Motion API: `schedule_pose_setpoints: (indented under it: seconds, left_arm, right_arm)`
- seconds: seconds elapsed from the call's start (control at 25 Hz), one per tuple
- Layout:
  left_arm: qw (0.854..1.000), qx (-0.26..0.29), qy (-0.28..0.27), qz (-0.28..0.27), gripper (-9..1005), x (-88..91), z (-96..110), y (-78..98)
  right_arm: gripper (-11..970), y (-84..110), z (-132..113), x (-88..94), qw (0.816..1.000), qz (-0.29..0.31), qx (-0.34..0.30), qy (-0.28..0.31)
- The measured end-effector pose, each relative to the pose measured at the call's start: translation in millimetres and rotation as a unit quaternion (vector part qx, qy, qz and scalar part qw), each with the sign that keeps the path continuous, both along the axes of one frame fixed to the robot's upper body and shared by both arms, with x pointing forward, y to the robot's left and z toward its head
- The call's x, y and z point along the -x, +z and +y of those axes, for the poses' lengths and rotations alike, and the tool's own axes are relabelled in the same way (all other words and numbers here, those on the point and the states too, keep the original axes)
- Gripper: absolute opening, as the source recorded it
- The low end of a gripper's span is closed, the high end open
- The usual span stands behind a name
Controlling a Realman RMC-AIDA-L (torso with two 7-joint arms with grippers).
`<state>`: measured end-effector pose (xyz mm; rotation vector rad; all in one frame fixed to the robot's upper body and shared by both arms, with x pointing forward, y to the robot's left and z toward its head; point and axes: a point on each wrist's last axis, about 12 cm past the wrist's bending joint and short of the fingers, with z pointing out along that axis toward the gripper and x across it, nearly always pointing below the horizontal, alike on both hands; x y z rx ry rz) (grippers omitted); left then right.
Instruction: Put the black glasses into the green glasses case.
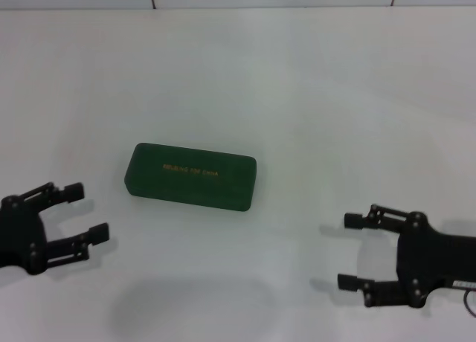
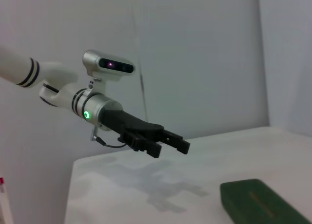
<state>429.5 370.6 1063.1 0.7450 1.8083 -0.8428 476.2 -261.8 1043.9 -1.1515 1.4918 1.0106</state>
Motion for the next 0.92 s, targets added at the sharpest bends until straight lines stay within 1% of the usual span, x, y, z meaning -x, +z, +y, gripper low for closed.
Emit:
schedule_pose_setpoints:
  seconds: [0.16,0.32,0.52,0.64,0.76,0.92]
  left_arm:
    - [1.0,0.006,0.005,-0.002,875,12.5,3,-2.0]
    - [1.0,0.018,-0.01,-0.001,875,17.4,3,0.7]
    - [0.999,0.009,-0.035,0.017,874,19.1,1,-1.4]
    - [0.999,0.011,-0.044,0.022,872,18.5,-1,-0.8]
    - [0.998,0.017,-0.056,0.026,871,16.3,-1,2.9]
    - [0.996,0.015,-0.08,0.048,870,8.8,-1,8.1]
  right_arm:
    - [840,-4.7,2,6.1,1.0,0.009,-0.002,0.001]
    - [840,-6.1,-1,9.6,1.0,0.012,-0.003,-0.006]
    - [840,-3.9,-5,7.0,1.0,0.007,0.001,-0.008]
    - [840,-2.6,-9,3.4,1.0,0.003,0.008,-0.013]
    - [840,1.9,-15,-4.1,1.0,-0.009,0.026,-0.011]
    - [840,14.9,-21,-21.9,0.999,-0.021,0.05,0.009]
